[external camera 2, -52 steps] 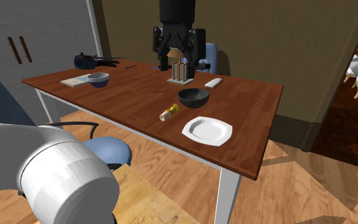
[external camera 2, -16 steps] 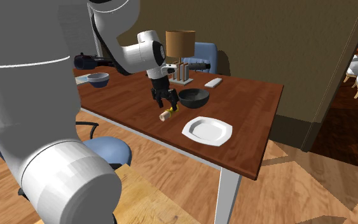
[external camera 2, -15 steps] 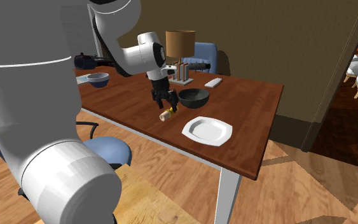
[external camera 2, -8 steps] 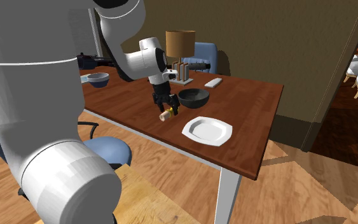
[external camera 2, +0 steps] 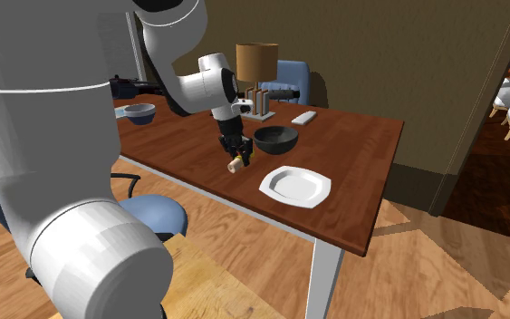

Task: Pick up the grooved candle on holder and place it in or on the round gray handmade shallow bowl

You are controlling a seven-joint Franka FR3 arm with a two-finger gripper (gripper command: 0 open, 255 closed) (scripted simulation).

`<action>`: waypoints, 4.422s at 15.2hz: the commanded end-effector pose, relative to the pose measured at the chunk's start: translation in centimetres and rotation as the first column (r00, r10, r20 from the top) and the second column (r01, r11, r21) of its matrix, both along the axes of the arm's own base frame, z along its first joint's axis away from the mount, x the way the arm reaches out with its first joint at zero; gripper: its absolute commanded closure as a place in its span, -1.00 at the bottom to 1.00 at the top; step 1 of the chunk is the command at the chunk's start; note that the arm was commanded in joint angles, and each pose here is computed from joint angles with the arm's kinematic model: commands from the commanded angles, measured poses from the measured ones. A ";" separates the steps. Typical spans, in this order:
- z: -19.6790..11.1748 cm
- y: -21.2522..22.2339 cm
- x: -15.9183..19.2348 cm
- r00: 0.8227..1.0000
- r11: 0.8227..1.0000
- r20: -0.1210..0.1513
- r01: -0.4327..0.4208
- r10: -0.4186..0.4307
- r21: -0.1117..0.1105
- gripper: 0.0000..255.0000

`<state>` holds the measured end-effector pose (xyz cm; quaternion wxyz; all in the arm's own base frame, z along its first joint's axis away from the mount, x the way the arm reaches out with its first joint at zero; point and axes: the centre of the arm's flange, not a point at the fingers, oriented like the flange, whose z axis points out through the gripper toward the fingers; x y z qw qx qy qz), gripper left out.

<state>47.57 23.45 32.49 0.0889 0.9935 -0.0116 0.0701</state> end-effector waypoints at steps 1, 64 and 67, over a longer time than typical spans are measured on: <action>0.0 0.0 0.0 1.000 1.000 0.000 0.000 0.000 0.000 1.00; 8.5 -2.3 16.6 1.000 1.000 0.000 0.000 0.000 0.000 1.00; 8.5 -2.3 16.6 1.000 1.000 0.000 0.000 0.000 0.000 1.00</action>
